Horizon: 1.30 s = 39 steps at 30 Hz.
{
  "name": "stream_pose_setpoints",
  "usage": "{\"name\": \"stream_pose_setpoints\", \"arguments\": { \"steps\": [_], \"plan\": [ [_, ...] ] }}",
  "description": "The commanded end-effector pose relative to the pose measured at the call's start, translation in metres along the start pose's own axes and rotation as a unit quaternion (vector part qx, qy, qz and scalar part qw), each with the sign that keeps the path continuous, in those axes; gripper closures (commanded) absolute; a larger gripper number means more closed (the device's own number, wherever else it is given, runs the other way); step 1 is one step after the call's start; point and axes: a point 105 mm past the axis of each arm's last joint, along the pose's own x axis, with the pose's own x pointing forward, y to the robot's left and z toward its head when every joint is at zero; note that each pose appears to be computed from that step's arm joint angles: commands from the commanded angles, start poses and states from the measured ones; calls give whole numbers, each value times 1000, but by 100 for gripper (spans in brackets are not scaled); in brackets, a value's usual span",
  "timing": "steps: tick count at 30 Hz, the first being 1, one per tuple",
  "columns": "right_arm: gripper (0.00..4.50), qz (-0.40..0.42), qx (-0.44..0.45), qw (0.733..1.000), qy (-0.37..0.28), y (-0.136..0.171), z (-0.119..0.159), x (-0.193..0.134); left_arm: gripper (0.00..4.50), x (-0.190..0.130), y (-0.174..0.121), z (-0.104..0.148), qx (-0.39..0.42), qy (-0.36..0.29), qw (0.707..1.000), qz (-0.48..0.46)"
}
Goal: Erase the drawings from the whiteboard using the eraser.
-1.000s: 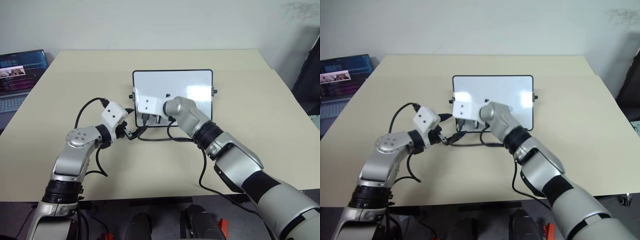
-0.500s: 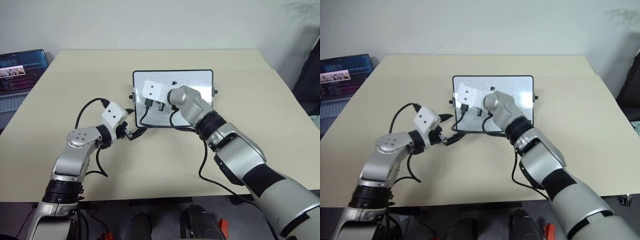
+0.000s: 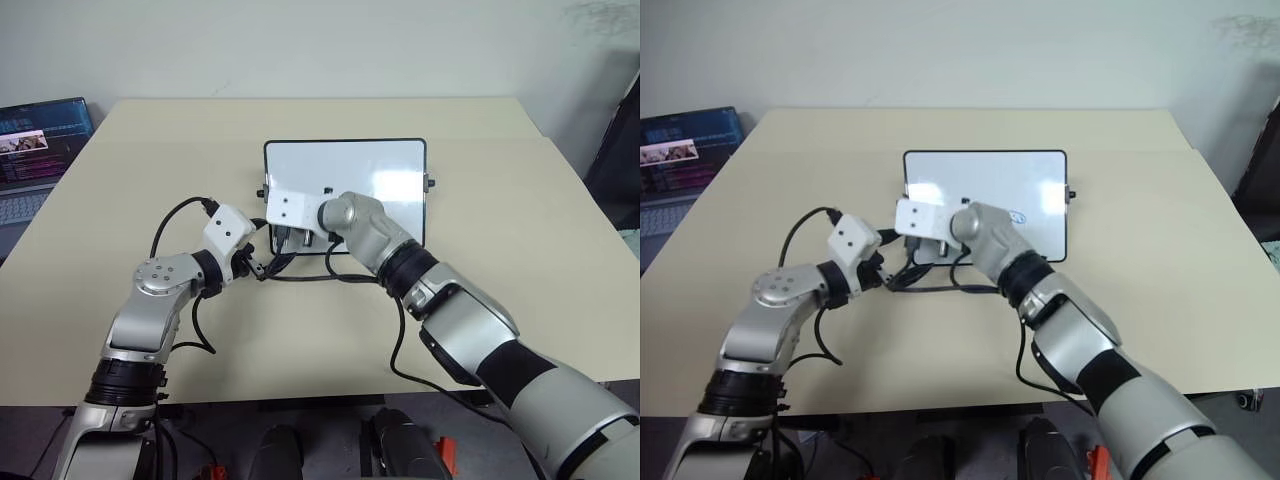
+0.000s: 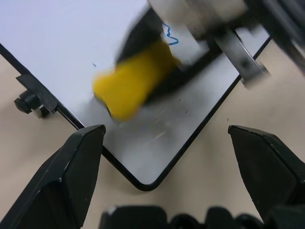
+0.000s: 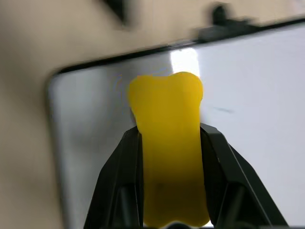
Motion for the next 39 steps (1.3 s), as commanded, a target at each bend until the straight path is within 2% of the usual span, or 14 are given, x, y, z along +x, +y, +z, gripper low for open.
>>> {"name": "stream_pose_setpoints", "arguments": {
  "steps": [1,5,9,11,13,15,19,27,33,39],
  "plan": [
    [330,-60,24,998,7,-30,-6,-7,0,-7,10,16,21,-23,999,18],
    [330,-81,30,996,5,-42,-8,-11,0,-12,17,23,24,-31,999,28],
    [330,-50,69,996,-37,-45,4,-16,0,-16,23,33,35,-36,998,31],
    [330,-12,105,991,-83,-50,16,-30,0,-17,23,40,38,-43,998,27],
    [330,5,108,988,-111,-63,16,-55,0,-20,22,48,46,-47,998,15],
    [330,6,101,988,-115,-70,7,-76,0,-22,22,54,54,-46,997,9],
    [330,10,90,992,-85,-71,-33,-118,0,-26,23,67,73,-48,996,-6],
    [330,76,40,996,-9,-32,-109,-175,0,-24,25,66,82,-33,996,-16],
    [330,5,62,998,1,-54,-118,-185,0,-20,24,60,83,-19,996,-26],
    [330,-37,79,996,-25,-70,-107,-184,0,-18,24,61,84,-22,996,-29]
  ]
}}
